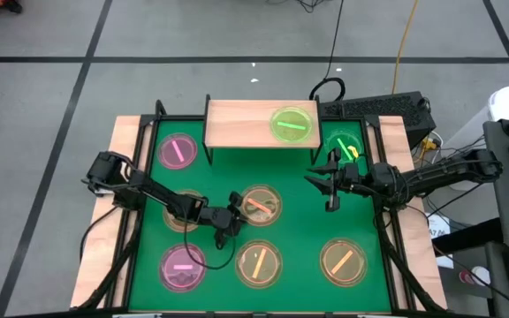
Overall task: Place and stack plates onto a shelf
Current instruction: Stack the orange plate on top of the green plate on the shelf
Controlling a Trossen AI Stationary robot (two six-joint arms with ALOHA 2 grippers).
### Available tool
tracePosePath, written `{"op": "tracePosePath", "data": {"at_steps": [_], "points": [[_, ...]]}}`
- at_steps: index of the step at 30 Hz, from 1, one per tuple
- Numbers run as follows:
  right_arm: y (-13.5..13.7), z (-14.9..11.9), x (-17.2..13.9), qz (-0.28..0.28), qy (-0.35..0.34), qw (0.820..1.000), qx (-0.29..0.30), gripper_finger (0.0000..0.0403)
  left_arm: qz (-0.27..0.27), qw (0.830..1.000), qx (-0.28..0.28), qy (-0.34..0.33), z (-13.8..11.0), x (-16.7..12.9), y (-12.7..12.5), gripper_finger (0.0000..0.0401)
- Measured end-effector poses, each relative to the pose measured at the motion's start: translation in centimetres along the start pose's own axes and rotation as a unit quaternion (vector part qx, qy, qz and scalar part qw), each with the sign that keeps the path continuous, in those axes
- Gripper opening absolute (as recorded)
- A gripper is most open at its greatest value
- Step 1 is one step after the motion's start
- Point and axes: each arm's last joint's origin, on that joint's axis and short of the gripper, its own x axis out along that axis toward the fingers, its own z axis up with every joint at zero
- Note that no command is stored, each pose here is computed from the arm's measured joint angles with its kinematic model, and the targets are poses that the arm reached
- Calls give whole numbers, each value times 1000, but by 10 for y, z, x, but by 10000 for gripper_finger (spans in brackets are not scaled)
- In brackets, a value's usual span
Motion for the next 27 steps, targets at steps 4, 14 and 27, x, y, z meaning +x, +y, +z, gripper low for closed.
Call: {"op": "tracePosePath", "data": {"at_steps": [4, 14, 27], "points": [[0, 0, 0, 0, 0, 1000, 0, 93, -1, 1000, 0, 2, 0, 0, 0, 65], [0, 0, 0, 0, 0, 1000, 4, 93, 0, 1000, -3, 3, -1, 0, 1, 65], [0, 0, 0, 0, 0, 1000, 10, 93, 0, 1000, -17, 22, -10, 10, 0, 65]]}}
